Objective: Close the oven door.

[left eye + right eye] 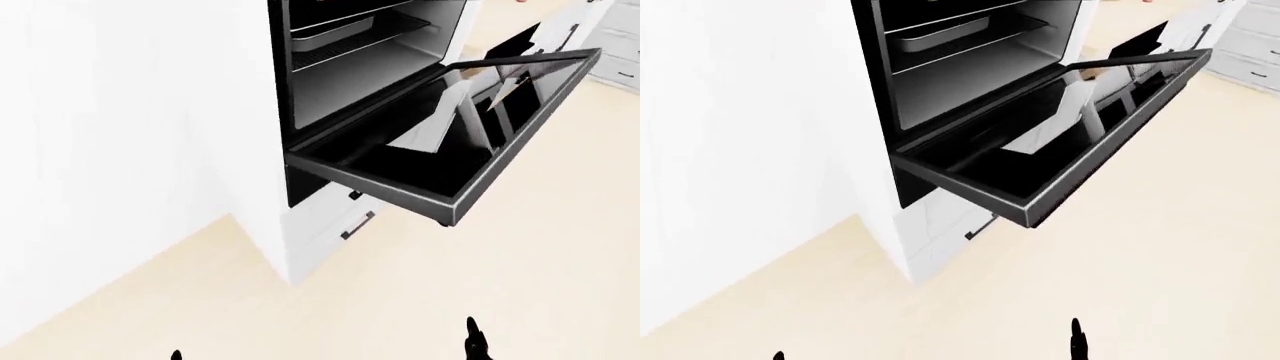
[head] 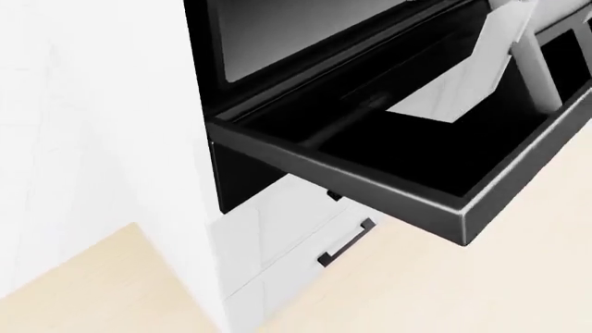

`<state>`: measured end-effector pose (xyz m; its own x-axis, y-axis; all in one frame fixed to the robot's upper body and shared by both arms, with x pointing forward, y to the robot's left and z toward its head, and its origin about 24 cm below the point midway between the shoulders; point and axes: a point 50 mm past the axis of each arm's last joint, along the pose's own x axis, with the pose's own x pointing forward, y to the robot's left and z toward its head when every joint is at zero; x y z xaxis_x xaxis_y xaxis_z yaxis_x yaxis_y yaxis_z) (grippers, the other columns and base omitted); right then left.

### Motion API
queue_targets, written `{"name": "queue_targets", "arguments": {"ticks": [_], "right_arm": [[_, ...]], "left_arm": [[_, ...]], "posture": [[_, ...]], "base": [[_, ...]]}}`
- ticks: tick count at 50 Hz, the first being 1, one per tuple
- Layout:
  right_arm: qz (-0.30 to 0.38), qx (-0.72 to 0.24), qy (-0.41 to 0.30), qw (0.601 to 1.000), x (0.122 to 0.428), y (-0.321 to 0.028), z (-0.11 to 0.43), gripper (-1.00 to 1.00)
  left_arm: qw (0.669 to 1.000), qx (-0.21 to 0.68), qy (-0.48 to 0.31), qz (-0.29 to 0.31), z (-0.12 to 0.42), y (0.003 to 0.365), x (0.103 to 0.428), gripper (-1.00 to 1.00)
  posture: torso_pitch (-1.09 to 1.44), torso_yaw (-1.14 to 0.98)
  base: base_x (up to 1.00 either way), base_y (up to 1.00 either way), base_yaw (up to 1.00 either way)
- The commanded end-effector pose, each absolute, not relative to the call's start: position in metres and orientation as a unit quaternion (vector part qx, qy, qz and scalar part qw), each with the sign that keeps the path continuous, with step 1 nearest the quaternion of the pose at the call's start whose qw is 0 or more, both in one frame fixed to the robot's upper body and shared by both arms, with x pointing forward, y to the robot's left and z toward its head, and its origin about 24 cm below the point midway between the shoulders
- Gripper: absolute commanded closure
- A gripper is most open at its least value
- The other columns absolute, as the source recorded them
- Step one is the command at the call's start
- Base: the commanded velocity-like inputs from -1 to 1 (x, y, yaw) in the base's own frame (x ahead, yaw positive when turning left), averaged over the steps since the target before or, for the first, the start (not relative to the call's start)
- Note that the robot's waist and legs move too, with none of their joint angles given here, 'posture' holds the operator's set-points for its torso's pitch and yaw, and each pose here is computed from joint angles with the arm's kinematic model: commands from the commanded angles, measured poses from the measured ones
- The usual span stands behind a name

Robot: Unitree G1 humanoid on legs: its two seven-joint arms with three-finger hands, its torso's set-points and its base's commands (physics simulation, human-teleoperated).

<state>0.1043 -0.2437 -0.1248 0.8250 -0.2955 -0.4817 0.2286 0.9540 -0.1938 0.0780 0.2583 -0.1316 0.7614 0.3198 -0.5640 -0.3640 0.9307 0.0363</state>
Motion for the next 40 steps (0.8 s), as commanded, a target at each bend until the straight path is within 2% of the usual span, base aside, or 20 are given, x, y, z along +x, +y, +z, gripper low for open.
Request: {"name": "queue_targets", "arguments": {"ticks": [1,16,25,40], "right_arm": [[-0.139,-0.062,0.239,0.959,0.1105,-0.2484,-0.1195,-1.00],[-0.133,-0.039,0.234,0.962,0.1108,-0.2487,-0.1191,-1.00],[-0.155,-0.031,0.243,0.957,0.1093,-0.2506,-0.1209,-1.00],[-0.137,-0.034,0.231,0.963,0.1108,-0.2490,-0.1187,-1.00]], "left_arm": [[0.939,-0.034,0.289,0.186,-0.1300,0.2617,0.0775,-1.00],[0.939,-0.033,0.287,0.186,-0.1306,0.2578,0.0760,-1.00],[0.938,-0.031,0.288,0.189,-0.1306,0.2587,0.0754,-1.00],[0.938,-0.036,0.289,0.189,-0.1305,0.2603,0.0763,-1.00]], "posture": [[0.00,0.00],[0.00,0.00],[0.00,0.00],[0.00,0.00]], "base": [[0.00,0.00,0.00],[0.00,0.00,0.00],[0.00,0.00,0.00],[0.04,-0.01,0.00]]}}
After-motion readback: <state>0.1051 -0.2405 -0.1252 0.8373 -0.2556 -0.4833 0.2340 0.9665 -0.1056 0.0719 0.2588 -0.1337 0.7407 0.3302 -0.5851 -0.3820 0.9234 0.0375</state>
